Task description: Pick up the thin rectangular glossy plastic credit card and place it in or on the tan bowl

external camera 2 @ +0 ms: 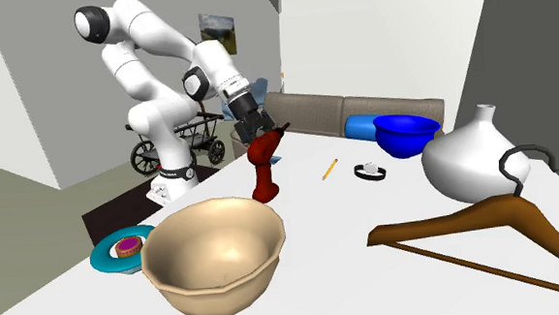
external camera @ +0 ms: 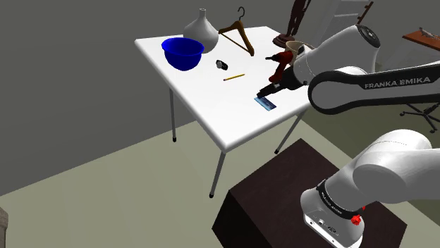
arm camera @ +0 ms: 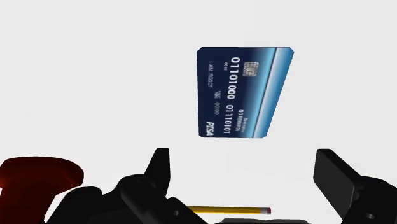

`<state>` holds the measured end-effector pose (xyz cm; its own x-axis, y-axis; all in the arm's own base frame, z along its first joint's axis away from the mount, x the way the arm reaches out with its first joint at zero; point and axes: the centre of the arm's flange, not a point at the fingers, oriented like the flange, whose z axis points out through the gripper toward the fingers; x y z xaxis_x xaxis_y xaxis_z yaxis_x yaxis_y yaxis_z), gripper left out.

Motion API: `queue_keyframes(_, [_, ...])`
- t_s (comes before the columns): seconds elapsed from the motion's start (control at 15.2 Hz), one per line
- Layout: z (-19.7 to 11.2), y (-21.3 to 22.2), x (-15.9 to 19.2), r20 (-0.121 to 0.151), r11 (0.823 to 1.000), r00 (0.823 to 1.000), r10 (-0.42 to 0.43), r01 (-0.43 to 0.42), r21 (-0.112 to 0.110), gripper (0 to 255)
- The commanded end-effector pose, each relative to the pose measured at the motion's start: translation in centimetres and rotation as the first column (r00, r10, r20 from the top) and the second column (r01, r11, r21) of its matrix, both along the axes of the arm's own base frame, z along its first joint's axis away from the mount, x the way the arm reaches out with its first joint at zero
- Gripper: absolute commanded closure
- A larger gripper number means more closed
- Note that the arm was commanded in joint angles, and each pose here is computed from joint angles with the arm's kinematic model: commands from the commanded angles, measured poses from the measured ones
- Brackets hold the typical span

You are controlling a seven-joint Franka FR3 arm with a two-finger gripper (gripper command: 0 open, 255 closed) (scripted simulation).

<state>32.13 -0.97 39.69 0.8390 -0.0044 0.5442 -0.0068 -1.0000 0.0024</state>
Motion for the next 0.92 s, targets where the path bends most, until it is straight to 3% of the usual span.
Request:
queue_keyframes(0.0, [-1.1,-0.1,0.6,0.008,1.0,1.0,0.001,-0.001,-0.001,0])
queue_keyframes(0.26, [-2.7,-0.1,1.6,0.008,1.0,1.0,0.001,-0.001,-0.001,0])
queue_keyframes(0.79, [-2.7,-0.1,1.6,0.008,1.0,1.0,0.001,-0.001,-0.001,0])
queue_keyframes(0.86, [-2.7,-0.1,1.6,0.008,1.0,1.0,0.001,-0.001,-0.001,255])
